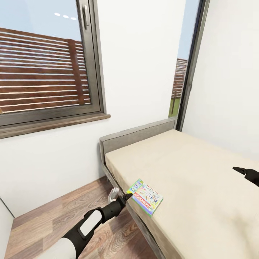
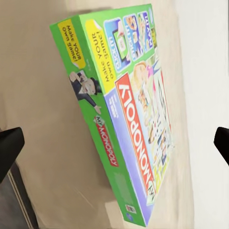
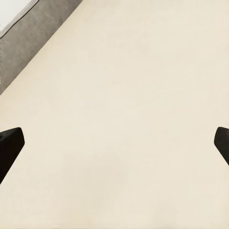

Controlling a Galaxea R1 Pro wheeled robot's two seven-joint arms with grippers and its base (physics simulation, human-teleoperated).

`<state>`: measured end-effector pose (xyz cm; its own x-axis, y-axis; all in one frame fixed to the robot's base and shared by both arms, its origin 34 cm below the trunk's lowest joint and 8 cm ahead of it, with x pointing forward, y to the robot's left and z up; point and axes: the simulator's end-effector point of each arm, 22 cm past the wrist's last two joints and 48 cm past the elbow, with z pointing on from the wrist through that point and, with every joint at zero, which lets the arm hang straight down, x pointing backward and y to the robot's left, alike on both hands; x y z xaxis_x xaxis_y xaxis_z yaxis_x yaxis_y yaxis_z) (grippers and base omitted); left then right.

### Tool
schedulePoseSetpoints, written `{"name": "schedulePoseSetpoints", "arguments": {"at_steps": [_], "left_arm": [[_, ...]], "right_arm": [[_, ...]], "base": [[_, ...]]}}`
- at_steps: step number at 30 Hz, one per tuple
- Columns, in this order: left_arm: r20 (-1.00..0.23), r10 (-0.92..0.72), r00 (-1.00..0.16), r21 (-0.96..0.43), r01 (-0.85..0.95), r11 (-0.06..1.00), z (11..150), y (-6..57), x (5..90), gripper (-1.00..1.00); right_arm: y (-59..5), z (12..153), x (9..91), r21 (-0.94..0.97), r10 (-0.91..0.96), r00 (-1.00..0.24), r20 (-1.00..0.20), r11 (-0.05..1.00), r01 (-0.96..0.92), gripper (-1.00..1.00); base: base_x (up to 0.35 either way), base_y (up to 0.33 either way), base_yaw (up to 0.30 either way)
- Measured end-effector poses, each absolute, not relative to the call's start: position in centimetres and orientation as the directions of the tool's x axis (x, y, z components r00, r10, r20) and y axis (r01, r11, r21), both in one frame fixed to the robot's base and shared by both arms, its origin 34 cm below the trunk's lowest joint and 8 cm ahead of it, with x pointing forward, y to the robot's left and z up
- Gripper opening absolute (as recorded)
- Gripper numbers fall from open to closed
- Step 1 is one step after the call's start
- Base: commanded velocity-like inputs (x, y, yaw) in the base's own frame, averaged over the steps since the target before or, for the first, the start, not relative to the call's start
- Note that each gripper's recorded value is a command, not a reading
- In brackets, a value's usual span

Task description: Put all the toys in the child's room - the three board games (two on the bed and one on the table), the two jigsaw puzzles on the table, and the tennis ball on the table - inside the toy box on the table in the child's room.

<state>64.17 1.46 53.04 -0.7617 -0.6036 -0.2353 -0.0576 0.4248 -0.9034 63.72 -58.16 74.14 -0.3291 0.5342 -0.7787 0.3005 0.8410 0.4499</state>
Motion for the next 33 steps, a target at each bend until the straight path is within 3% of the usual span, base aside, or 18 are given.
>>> {"name": "schedulePoseSetpoints", "arguments": {"at_steps": [33], "left_arm": [[-0.271,-0.615,-0.74,-0.888,-0.054,0.456,53.6,4.2,66.7,1.0]], "right_arm": [[-57.9,74.8,63.8,0.445,0.525,-0.319,-0.789,0.846,0.292,1.0]], "base": [[0.0,0.0,-0.002]]}}
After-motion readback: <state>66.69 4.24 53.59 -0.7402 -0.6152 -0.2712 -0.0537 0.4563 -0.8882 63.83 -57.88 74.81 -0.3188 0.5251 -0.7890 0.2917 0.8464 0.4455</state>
